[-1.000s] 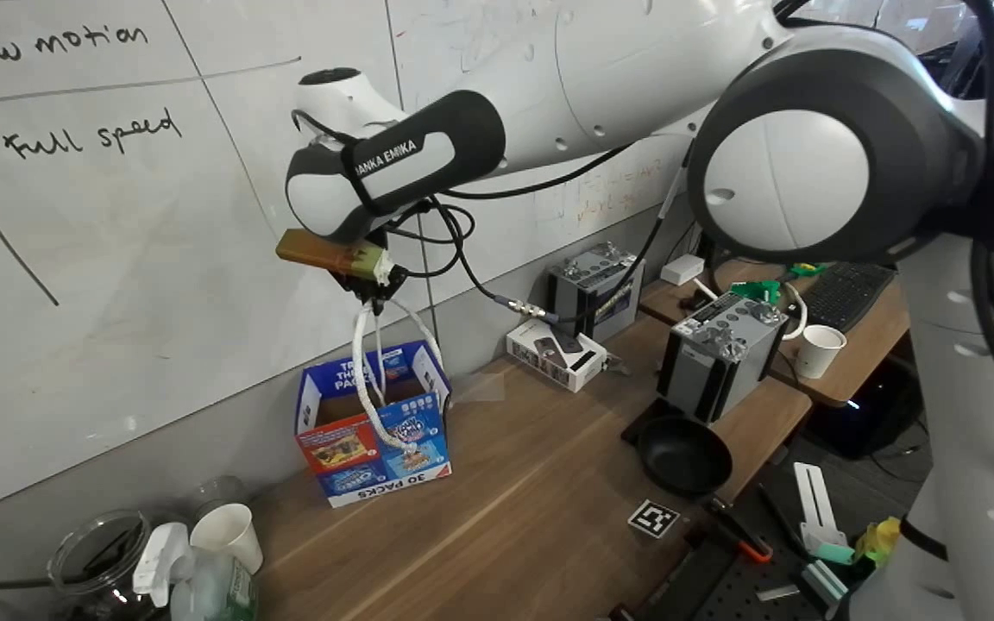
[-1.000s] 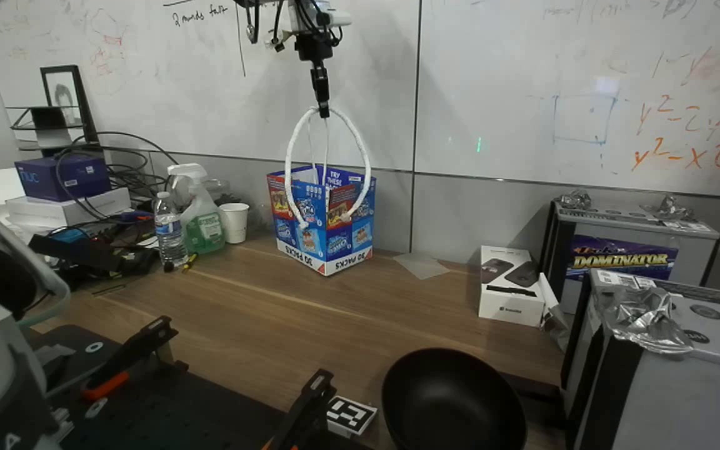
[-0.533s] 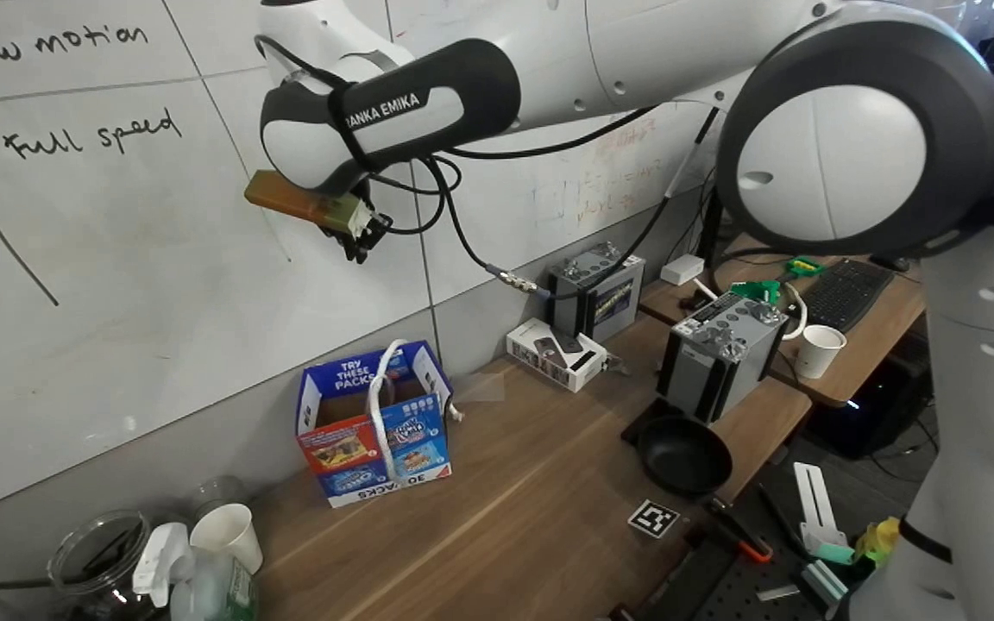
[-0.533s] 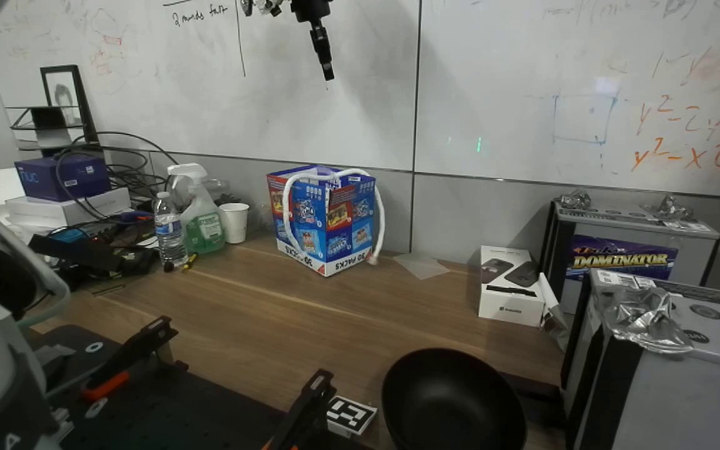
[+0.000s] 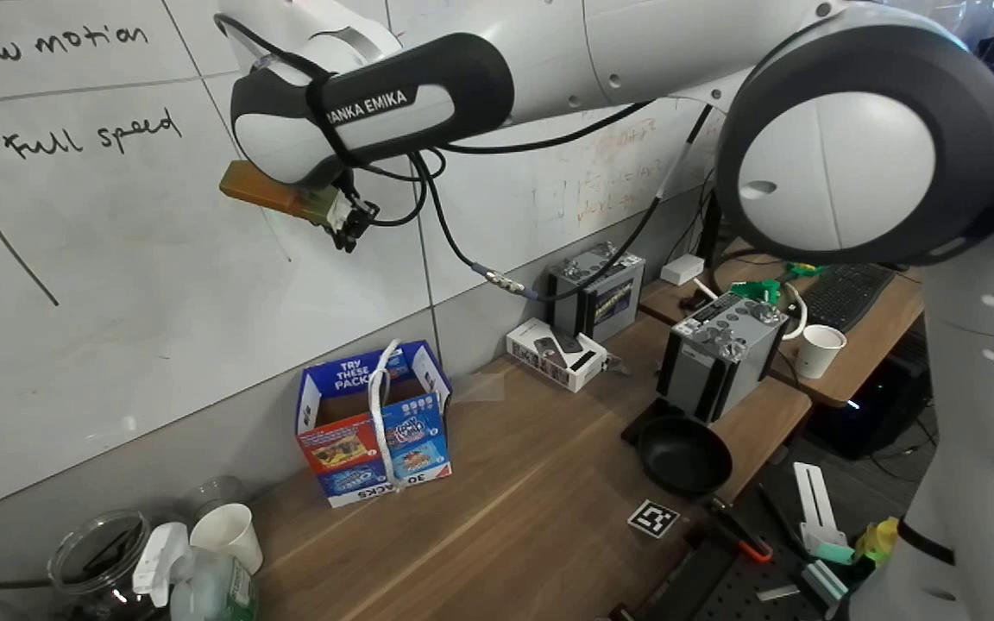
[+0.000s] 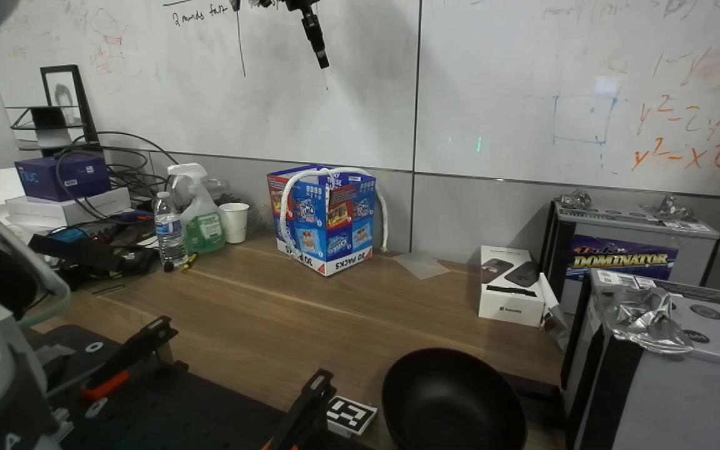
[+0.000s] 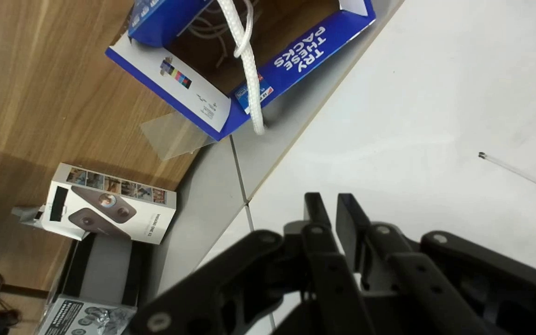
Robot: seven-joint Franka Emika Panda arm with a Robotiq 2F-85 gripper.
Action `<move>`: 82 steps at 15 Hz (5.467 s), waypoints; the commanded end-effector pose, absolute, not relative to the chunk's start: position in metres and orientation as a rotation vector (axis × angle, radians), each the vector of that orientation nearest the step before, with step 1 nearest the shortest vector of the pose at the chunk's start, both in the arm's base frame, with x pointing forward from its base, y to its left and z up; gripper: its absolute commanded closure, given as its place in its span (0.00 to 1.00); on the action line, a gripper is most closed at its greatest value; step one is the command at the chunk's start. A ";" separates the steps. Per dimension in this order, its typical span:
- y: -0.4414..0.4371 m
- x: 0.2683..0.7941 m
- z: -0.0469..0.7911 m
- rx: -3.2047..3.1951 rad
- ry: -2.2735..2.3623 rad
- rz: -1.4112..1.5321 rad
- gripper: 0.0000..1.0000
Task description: Put the white rope inside the blue box
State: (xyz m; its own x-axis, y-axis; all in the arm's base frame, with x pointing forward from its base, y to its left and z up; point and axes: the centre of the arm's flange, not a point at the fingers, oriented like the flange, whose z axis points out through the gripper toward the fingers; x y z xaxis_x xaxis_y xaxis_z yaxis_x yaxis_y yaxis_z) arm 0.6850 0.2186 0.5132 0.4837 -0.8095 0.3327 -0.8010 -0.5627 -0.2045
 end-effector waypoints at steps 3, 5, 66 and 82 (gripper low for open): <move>0.225 0.683 0.485 -2.740 1.437 -0.521 0.82; 0.227 0.684 0.463 -2.758 1.423 -0.465 0.84; 0.182 0.729 0.292 -2.926 0.882 -0.237 0.97; 0.247 0.664 0.529 -2.873 0.903 -0.846 0.97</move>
State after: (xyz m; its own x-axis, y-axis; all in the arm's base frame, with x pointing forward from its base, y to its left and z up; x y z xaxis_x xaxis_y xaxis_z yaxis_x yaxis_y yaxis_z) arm 0.6876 0.2497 0.4889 0.7398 -0.5171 0.4305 -0.4917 -0.8522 -0.1786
